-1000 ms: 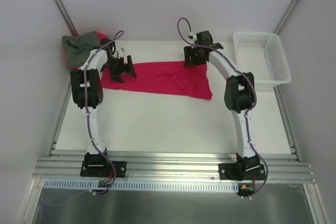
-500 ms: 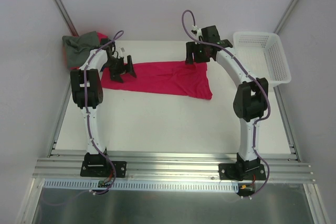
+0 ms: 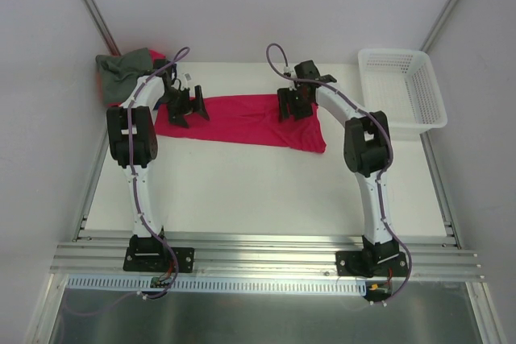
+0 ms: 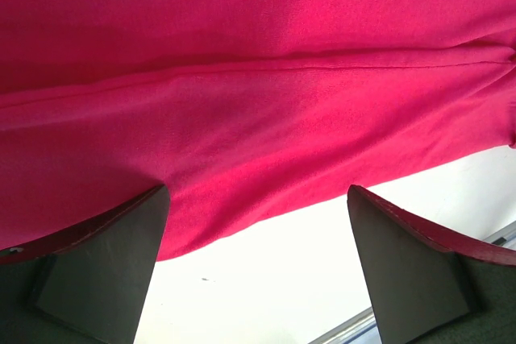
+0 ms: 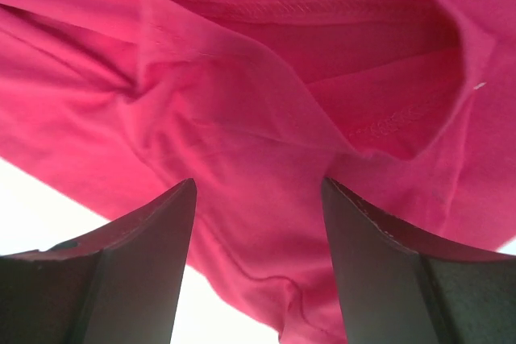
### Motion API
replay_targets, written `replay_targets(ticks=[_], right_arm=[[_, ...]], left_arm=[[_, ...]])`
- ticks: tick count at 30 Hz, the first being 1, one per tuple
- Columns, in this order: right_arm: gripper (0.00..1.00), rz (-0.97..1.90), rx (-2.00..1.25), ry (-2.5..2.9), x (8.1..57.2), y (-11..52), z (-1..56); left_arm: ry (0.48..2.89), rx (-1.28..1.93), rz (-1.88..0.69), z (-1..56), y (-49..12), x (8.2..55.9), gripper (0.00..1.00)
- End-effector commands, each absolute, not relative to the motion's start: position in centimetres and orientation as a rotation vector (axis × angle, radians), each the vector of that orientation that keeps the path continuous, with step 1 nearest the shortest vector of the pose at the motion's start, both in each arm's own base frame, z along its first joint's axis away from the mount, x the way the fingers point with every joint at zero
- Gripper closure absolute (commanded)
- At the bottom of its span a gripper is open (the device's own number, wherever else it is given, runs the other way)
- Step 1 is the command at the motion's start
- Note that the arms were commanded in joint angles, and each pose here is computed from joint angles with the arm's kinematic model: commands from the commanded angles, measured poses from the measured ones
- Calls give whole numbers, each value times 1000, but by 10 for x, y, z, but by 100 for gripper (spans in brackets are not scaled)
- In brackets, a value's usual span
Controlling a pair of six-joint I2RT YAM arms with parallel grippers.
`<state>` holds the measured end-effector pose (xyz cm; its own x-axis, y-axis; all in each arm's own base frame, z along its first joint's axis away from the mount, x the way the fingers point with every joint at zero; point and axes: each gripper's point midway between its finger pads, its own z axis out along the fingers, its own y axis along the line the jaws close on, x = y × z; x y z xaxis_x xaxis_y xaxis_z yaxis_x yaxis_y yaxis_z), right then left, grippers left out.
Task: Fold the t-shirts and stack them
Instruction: Fold the other side of the tshirt into a rectangle
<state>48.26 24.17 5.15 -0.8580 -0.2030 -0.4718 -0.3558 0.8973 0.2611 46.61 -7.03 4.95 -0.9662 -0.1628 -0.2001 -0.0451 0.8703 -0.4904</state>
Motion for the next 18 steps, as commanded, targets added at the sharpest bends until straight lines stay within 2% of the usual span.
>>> replay_targets(ticks=[1, 18], right_arm=[[33, 491, -400, 2564, 495, 248, 73], [32, 461, -398, 2432, 543, 258, 83]], left_arm=[[2770, -133, -711, 76, -68, 464, 6], [2784, -136, -701, 71, -66, 461, 6]])
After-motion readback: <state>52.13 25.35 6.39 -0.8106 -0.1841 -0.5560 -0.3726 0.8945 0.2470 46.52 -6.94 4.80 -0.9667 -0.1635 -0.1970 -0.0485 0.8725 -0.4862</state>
